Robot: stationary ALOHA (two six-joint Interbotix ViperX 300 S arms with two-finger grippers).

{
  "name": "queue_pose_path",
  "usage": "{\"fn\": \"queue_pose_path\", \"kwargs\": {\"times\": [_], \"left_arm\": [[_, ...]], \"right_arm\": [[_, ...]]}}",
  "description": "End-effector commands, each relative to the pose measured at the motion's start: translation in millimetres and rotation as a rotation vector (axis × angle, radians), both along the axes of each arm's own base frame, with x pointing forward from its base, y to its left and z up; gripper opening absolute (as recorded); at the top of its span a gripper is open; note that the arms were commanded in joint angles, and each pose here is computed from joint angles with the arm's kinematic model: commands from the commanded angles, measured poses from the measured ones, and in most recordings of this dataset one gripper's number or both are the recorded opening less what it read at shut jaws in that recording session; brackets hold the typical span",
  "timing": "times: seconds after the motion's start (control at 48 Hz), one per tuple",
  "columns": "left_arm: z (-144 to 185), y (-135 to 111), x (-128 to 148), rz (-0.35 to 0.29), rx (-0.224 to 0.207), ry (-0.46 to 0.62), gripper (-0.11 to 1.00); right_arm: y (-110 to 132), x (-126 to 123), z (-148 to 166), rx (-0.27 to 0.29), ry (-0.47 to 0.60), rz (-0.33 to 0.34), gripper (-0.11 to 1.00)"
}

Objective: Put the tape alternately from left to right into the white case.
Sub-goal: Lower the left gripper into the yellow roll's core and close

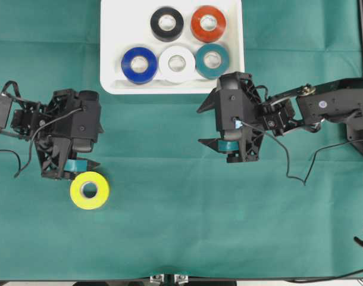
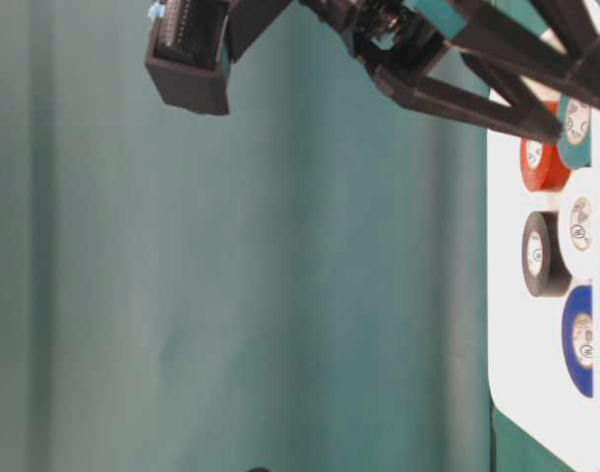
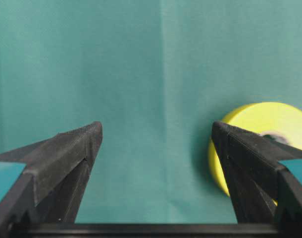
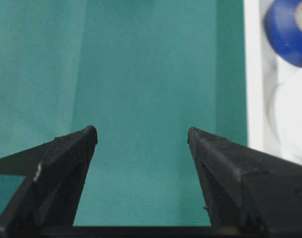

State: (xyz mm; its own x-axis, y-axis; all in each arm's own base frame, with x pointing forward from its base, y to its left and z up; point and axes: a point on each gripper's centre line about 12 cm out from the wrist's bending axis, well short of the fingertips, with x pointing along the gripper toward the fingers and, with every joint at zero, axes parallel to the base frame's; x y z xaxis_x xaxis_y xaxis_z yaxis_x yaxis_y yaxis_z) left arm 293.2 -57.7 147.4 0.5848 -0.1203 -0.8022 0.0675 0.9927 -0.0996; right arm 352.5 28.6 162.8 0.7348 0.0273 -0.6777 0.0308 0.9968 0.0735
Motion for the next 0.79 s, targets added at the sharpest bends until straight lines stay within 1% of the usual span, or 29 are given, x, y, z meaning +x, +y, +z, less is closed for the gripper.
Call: {"fn": "queue_pose_path", "kwargs": {"times": [0.0, 0.104, 0.354, 0.542, 0.771], "left_arm": [[8, -8, 0, -0.008, -0.019, -0.022, 0.73], [7, -17, -3, -0.002, -0.045, -0.01, 0.73], [0, -30, -7, 0.012, -0.083, 0.028, 0.73], [-9, -38, -9, 0.01, -0.088, 0.062, 0.73], [-23, -42, -10, 0.041, -0.1, 0.116, 0.73]], "right_arm": [[4, 4, 5, 0.007, -0.026, 0.016, 0.81], [6, 4, 4, 0.01, -0.029, 0.023, 0.81], [6, 6, 6, 0.011, -0.035, 0.023, 0.81], [6, 6, 6, 0.01, -0.035, 0.024, 0.81], [6, 6, 5, 0.01, -0.033, 0.024, 0.81]]}}
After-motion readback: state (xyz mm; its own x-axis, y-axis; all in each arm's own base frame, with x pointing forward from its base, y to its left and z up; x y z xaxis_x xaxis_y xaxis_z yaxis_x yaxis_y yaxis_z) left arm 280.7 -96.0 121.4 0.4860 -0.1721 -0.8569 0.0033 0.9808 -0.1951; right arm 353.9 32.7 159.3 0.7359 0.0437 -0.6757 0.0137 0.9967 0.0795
